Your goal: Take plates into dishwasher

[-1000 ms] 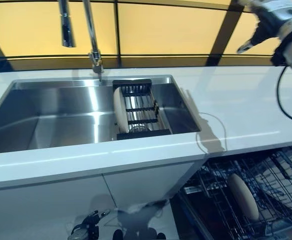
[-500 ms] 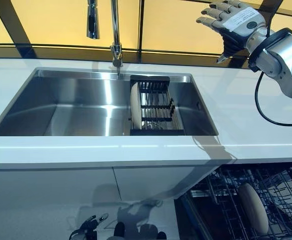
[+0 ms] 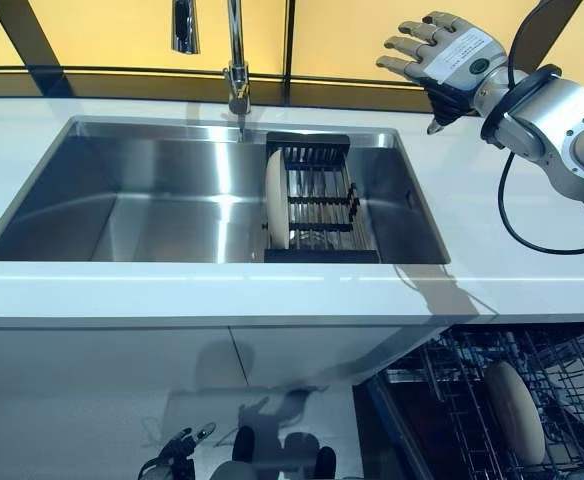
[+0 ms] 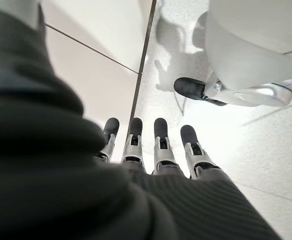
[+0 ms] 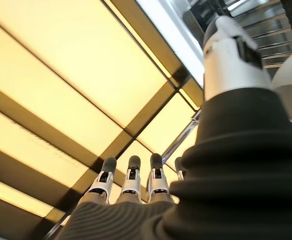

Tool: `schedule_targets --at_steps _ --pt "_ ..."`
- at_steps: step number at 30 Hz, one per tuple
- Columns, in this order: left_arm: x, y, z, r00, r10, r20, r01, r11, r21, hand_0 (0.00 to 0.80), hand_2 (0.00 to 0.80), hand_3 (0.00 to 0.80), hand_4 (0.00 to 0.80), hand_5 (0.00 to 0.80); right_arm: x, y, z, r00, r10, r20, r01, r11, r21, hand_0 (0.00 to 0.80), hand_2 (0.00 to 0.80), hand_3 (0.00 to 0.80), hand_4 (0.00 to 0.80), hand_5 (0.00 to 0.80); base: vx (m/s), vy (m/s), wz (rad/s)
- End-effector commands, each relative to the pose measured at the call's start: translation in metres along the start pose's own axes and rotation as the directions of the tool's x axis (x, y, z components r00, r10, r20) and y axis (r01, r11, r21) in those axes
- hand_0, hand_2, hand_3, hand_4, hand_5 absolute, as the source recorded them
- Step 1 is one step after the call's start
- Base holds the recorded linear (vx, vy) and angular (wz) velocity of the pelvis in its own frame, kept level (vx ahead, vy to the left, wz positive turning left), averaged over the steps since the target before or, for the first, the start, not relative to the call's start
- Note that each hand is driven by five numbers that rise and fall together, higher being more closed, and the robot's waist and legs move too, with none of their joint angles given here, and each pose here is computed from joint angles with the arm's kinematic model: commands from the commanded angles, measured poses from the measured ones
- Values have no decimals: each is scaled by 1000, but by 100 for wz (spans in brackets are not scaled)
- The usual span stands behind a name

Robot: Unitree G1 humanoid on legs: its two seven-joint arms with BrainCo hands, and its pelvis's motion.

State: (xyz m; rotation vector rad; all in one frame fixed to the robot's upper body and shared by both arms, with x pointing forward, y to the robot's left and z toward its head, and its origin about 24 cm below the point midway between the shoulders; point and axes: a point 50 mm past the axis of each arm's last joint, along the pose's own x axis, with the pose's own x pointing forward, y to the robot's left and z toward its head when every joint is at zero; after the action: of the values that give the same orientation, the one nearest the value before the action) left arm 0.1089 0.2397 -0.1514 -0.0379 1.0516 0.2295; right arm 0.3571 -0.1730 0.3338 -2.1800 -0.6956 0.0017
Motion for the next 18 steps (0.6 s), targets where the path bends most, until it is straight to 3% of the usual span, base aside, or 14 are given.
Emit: schedule_targets --at_steps 1,18 --pt "3 9 28 996 23 91 -22 1000 -4 0 0 0 0 0 6 -44 -22 992 -113 -54 107 989 -105 0 0 0 0 0 -17 0 5" --pt "4 6 37 992 21 126 -17 999 -34 0 0 0 0 0 19 -58 -10 987 -154 -44 151 986 -73 0 0 0 0 0 -12 6 6"
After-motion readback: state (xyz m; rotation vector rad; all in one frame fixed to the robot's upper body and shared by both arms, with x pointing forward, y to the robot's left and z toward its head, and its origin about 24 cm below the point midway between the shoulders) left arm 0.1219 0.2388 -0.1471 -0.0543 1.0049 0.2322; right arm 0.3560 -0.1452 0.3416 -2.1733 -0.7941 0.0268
